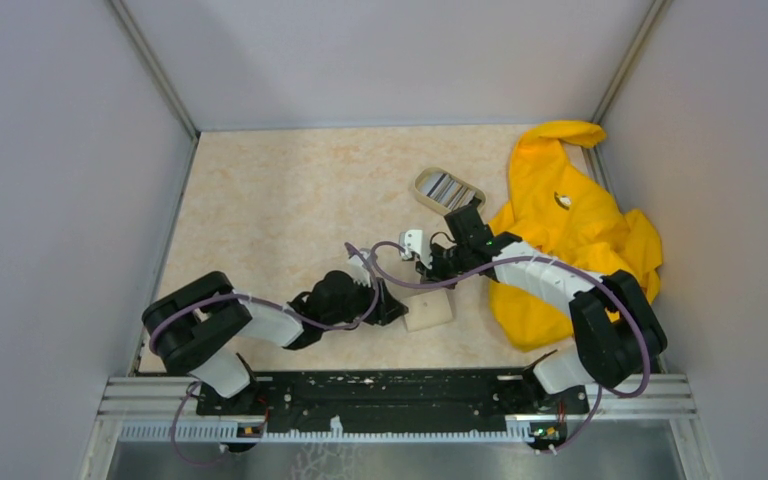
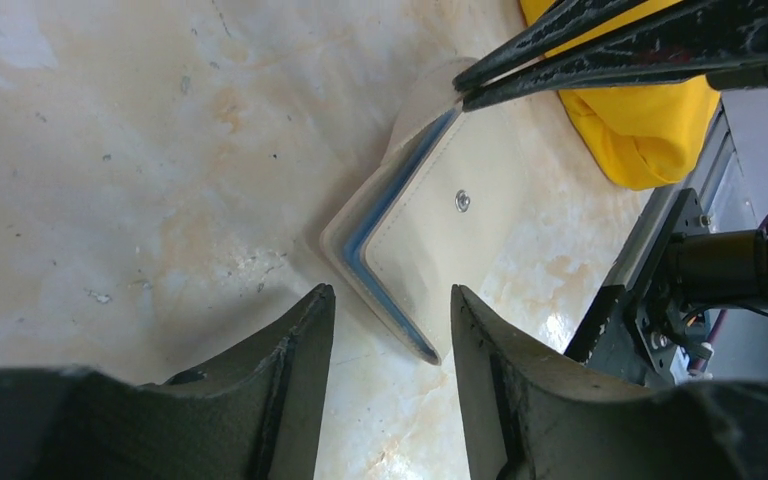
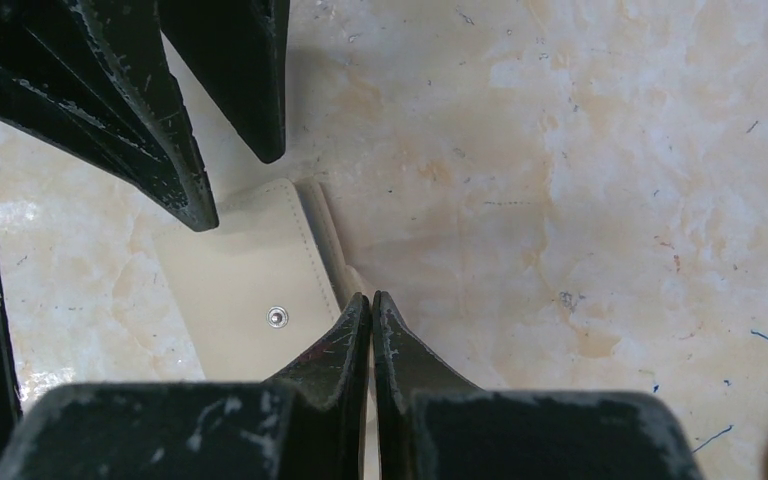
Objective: Put the credit cards into the card holder
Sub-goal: Open the card holder at the center of the board.
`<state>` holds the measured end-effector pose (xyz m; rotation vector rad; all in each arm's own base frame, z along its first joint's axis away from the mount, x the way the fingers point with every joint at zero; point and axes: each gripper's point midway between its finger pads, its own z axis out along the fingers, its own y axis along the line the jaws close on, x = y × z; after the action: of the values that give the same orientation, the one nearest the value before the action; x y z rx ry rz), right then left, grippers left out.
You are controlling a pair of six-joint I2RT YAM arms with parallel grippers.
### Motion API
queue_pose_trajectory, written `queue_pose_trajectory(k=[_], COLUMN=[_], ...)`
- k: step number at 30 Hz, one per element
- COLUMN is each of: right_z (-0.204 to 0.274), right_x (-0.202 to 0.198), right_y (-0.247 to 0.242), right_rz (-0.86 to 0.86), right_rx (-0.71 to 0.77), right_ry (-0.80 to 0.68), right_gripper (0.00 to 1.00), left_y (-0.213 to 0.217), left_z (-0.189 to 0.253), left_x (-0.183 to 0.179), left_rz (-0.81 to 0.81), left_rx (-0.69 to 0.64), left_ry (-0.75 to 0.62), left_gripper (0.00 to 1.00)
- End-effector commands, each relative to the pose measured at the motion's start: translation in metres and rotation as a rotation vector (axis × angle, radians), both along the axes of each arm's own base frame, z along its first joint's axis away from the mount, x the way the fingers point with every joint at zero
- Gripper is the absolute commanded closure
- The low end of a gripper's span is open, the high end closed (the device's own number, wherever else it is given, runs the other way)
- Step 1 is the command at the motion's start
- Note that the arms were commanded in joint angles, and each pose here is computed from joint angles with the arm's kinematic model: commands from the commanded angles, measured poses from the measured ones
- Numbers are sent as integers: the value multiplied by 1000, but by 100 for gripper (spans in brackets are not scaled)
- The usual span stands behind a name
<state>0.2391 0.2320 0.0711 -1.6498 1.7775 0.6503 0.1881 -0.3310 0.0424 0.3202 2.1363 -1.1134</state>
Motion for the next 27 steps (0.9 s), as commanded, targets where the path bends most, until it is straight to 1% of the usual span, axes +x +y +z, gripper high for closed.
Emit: queue_pose_trajectory(k=[1,8,9,11,12,14,15,16,19,24,26,27], right_z=[27,28,28,27,27,27,28,29,37,74,88,94], right_x=[11,11,11,10,11,11,12,13,23,45,51,53], right_y=[11,11,11,11,11,11,10,10,6,-11,-18,-22], right_rz=[12,13,13,13,12,10,6,-2,-66,-225,-266,-283], right_rx=[73,72,72,71,70,70,72,74,99,207,254,275], right_ry=[-65,-65,-65,-63,-64,-64,-66,-67,-57,-70,-92,-100], right_gripper=[100,100,100,100,100,100,100,100,100,100,100,100], left_y=[-6,-15,-17,-20,-21,-23,-24,-26,-29,-31,-32,-33], left_z=[3,0,1,4,5,8,10,13,21,33,36,39], left_x=[7,9,8,8,8,8,8,9,8,3,-1,-2], left_rz=[17,-3,-8,-19,-27,-44,-57,-71,-145,-301,-358,-386], left_rx=[-7,-3,-9,-19,-20,-21,-20,-19,-3,45,57,64], left_ry=[0,17,18,12,8,-12,-30,-49,-151,-352,-407,-434], left_gripper=[48,58,61,68,73,86,91,93,95,95,93,90])
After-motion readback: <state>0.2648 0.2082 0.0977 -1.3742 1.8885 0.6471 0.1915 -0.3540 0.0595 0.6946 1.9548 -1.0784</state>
